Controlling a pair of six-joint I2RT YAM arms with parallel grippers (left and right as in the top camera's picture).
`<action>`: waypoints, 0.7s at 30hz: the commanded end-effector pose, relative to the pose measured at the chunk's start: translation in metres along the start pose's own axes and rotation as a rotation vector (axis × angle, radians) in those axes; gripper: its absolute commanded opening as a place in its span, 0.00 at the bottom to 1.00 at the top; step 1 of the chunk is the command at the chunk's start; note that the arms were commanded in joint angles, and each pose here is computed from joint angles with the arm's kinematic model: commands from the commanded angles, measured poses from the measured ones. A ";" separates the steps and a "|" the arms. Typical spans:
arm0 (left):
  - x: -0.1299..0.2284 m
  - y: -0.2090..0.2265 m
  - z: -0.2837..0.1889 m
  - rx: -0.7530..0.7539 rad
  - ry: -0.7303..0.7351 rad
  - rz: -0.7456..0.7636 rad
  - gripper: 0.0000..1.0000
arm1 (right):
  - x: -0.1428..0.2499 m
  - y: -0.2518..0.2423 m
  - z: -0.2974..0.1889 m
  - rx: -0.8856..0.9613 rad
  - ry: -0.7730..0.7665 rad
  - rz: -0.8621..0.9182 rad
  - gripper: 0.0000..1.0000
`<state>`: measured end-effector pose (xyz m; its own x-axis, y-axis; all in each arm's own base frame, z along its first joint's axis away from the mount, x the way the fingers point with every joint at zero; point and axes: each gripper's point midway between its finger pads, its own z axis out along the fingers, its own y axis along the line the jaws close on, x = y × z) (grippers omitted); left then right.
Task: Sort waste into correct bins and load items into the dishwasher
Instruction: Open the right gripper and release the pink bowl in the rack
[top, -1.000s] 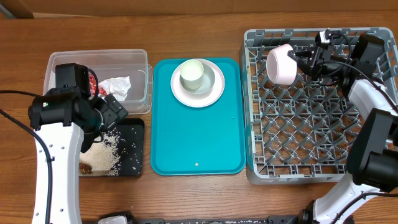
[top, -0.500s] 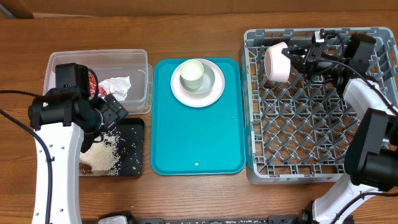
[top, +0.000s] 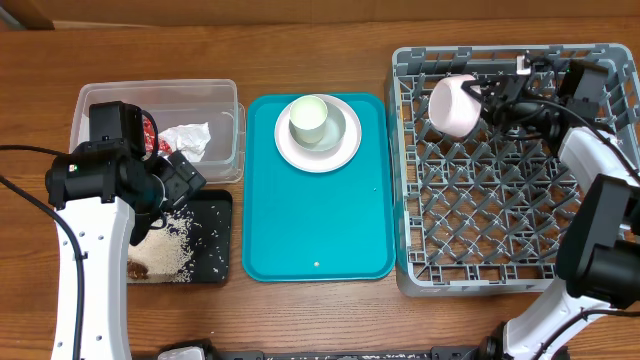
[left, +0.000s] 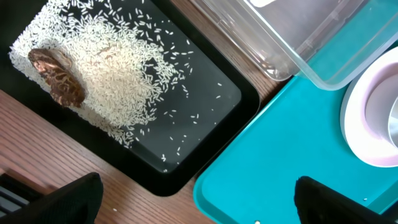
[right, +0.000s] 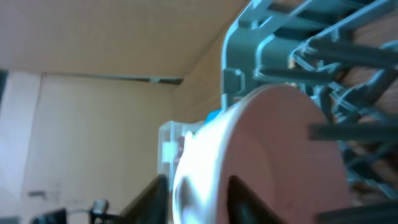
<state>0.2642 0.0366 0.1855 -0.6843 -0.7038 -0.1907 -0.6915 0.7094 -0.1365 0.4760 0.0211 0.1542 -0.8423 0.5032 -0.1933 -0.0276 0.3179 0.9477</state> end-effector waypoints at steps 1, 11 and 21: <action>-0.001 0.000 0.001 0.000 -0.001 -0.003 1.00 | -0.008 -0.012 -0.010 0.005 -0.031 -0.025 0.47; -0.001 0.000 0.001 0.000 -0.001 -0.003 1.00 | -0.052 0.013 -0.065 -0.002 -0.184 -0.159 0.56; -0.001 0.000 0.001 0.000 -0.001 -0.003 0.99 | -0.045 0.047 -0.074 0.333 -0.265 -0.414 0.53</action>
<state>0.2640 0.0366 0.1854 -0.6845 -0.7038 -0.1901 -0.6916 0.7094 -0.1360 0.4655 -0.0506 0.1928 -0.7111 0.5903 -0.3819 -0.0291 0.5180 0.8549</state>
